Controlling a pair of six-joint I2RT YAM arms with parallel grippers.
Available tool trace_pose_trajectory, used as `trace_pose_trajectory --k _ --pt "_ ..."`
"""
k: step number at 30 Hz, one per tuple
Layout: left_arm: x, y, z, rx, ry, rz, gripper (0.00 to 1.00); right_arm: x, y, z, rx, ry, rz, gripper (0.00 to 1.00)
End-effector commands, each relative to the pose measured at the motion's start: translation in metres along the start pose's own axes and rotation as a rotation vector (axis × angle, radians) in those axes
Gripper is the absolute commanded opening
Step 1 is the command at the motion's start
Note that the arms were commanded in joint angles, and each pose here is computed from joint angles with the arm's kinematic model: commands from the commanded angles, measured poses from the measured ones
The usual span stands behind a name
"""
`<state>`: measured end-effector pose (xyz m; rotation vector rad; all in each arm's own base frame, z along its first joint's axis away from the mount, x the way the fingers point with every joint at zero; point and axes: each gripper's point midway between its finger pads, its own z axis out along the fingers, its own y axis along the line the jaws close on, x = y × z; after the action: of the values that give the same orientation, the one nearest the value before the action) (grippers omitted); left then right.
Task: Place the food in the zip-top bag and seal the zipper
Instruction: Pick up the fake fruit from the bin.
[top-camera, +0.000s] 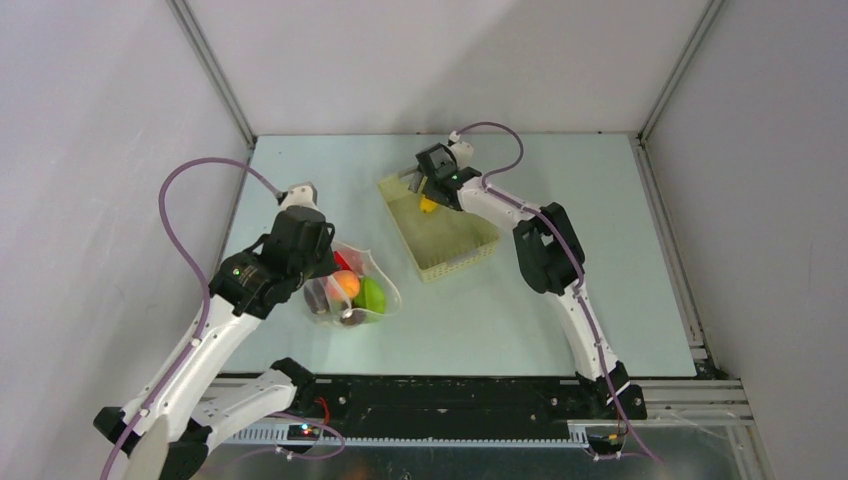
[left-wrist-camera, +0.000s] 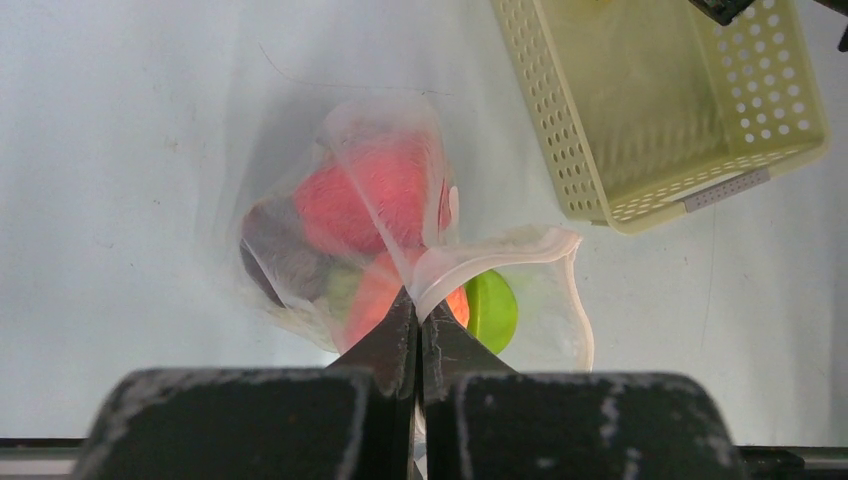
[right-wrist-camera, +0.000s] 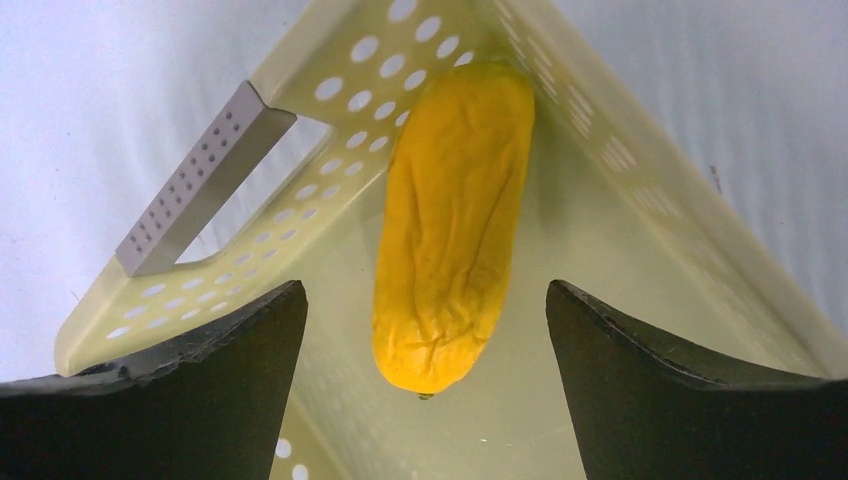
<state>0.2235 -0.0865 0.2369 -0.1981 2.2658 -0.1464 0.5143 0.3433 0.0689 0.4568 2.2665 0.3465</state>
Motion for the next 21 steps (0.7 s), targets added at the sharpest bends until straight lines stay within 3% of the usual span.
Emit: trace_pose_trajectory --k 1,13,21 --pt "-0.011 -0.007 -0.001 0.038 -0.041 -0.012 0.00 -0.001 0.011 0.001 -0.002 0.004 0.022 0.92" --pt "-0.012 -0.007 0.000 0.045 -0.039 -0.016 0.00 0.013 0.001 0.014 0.037 0.050 0.022 0.83" --pt "-0.012 -0.006 -0.001 0.046 -0.042 -0.018 0.00 0.017 -0.008 0.021 0.058 0.075 0.042 0.68"
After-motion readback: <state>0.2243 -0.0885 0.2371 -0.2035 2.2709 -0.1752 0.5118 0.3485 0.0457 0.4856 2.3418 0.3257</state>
